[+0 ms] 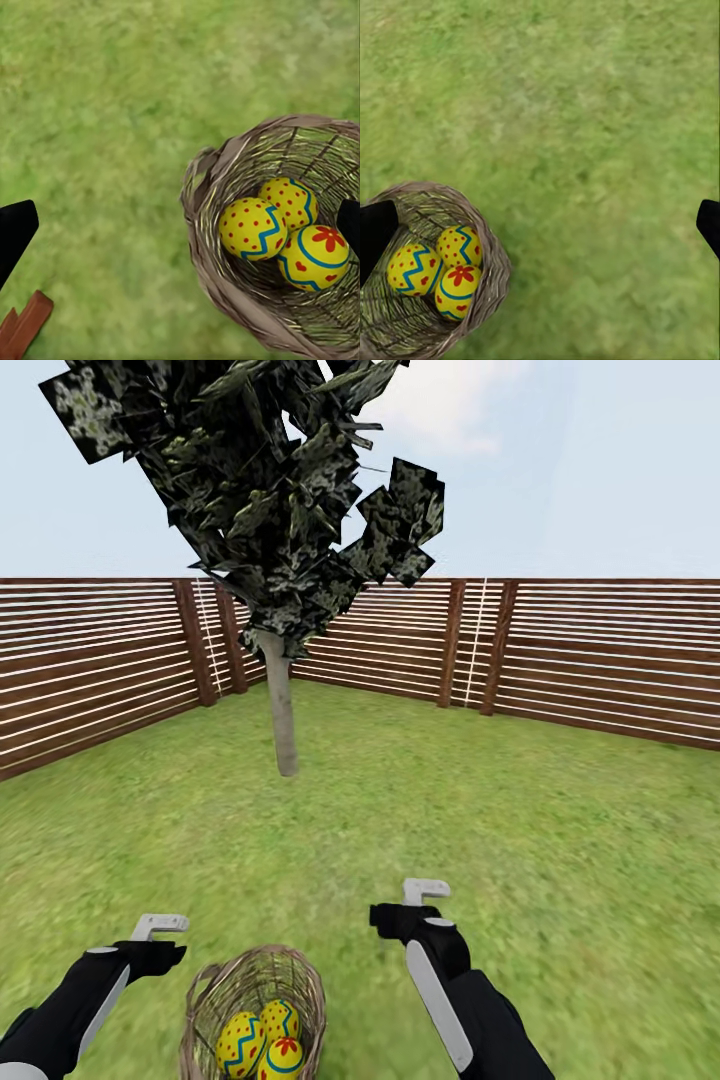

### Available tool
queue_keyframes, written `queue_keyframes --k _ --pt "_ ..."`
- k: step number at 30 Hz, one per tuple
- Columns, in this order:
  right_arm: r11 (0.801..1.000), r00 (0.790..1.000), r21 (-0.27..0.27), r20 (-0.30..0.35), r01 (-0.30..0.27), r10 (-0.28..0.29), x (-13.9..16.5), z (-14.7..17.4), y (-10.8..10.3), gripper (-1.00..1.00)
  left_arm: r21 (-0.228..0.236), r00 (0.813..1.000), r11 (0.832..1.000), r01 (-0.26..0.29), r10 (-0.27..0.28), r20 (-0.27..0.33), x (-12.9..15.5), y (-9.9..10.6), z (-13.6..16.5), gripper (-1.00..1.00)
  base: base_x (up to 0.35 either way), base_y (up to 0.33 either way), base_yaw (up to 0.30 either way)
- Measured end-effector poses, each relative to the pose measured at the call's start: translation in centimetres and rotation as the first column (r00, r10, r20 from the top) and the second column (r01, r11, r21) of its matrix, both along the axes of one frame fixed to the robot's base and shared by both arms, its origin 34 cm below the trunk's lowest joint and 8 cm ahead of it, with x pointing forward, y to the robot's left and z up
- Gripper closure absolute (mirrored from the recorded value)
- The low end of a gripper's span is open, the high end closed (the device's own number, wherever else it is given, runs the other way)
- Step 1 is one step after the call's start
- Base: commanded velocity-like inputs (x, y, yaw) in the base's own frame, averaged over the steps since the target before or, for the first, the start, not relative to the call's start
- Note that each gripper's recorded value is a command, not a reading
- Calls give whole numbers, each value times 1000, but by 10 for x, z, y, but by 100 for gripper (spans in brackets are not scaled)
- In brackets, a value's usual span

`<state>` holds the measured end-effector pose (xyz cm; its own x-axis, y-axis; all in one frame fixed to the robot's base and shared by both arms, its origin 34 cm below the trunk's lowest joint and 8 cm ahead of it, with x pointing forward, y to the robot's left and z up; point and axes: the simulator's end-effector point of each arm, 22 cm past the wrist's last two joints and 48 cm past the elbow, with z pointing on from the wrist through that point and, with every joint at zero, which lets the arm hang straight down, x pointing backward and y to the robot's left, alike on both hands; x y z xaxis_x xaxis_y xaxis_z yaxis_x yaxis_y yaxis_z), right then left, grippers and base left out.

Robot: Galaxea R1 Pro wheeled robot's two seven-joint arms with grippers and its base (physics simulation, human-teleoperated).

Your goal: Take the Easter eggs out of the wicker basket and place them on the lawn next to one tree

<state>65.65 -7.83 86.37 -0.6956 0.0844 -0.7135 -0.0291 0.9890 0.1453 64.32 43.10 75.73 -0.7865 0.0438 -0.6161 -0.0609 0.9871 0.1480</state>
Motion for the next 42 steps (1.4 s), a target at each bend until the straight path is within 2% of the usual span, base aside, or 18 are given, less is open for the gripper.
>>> queue_keyframes --k 4,12,21,26,31,42 --pt "999 999 42 -37 0 2 -5 -9 6 -100 -1 1000 1000 0 0 0 0 2 -5 -100 0 0 0" --pt "998 997 66 -73 2 3 -14 -33 10 -100 0 1000 1000 5 -5 -2 1 -1 -17 -100 0 0 0" --pt "997 996 72 -90 7 -1 -17 -52 10 -100 -3 1000 1000 10 -10 -2 2 -3 -30 -100 0 0 -4" --pt "997 996 73 -92 10 -3 -17 -61 9 -100 -5 1000 1000 12 -12 -3 2 -3 -38 -100 0 0 -182" --pt "998 995 70 -96 12 -5 -17 -62 8 -100 -4 1000 1000 16 -16 -7 2 -6 -39 -100 0 0 -198" --pt "997 995 70 -99 12 -5 -18 -64 8 -100 -4 1000 1000 11 -11 -7 2 -4 -38 -100 0 77 -18"
